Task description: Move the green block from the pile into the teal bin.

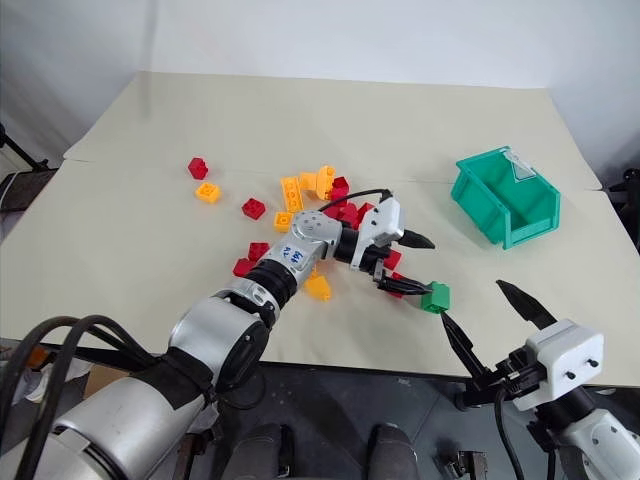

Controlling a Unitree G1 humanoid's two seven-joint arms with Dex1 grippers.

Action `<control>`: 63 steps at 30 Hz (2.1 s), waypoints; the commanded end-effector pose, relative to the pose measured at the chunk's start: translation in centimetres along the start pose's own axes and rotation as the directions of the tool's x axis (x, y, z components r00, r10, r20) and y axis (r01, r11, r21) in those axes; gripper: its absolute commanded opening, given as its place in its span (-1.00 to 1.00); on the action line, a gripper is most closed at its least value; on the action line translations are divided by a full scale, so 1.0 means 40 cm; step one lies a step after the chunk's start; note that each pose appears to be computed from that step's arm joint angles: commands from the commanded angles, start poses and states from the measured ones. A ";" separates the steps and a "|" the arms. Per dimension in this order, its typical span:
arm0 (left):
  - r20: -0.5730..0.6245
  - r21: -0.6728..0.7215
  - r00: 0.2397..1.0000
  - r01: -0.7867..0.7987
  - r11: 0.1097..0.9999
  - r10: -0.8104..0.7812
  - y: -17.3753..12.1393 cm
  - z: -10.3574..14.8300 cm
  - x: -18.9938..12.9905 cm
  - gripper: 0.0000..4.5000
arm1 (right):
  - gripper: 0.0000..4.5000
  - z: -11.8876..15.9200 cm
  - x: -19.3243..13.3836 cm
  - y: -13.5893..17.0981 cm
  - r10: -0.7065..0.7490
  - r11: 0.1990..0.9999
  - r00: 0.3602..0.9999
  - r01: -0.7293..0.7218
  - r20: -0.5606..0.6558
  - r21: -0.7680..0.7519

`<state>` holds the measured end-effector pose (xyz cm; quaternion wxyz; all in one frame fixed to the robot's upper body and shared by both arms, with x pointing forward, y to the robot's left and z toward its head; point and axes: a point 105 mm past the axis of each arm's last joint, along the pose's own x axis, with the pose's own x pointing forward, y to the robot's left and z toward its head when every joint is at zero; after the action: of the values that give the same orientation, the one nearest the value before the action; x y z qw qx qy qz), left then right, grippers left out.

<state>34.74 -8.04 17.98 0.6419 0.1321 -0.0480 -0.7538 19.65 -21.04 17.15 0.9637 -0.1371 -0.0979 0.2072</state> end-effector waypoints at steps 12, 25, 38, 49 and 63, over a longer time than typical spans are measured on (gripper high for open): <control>0.068 0.101 0.954 -0.299 0.949 0.293 -0.034 -0.035 -0.525 0.98 | 1.00 -0.076 -0.082 -0.109 0.096 0.995 0.983 -0.098 -0.154 -0.006; 0.006 0.036 0.872 -0.490 0.871 0.490 -0.215 -0.061 -0.634 0.98 | 1.00 -0.077 0.106 -0.075 0.465 0.885 0.862 -0.458 -0.203 0.085; 0.034 0.017 0.865 -0.501 0.865 0.500 -0.235 -0.066 -0.590 0.98 | 1.00 -0.186 0.272 -0.071 0.574 0.807 0.699 -0.571 -0.426 0.151; 0.038 0.027 0.862 -0.507 0.861 0.506 -0.228 -0.052 -0.597 1.00 | 0.10 -0.190 0.247 -0.071 0.611 0.783 0.689 -0.598 -0.389 0.171; 0.191 -0.052 0.796 -0.576 0.816 0.574 -0.165 -0.004 -0.537 1.00 | 0.10 0.010 0.302 -0.321 0.133 0.989 0.989 -0.128 -0.064 0.072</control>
<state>31.53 14.45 18.07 0.8310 0.0399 -0.1347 -0.5383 34.40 -25.83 22.33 0.9412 -0.1259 -0.0445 0.3103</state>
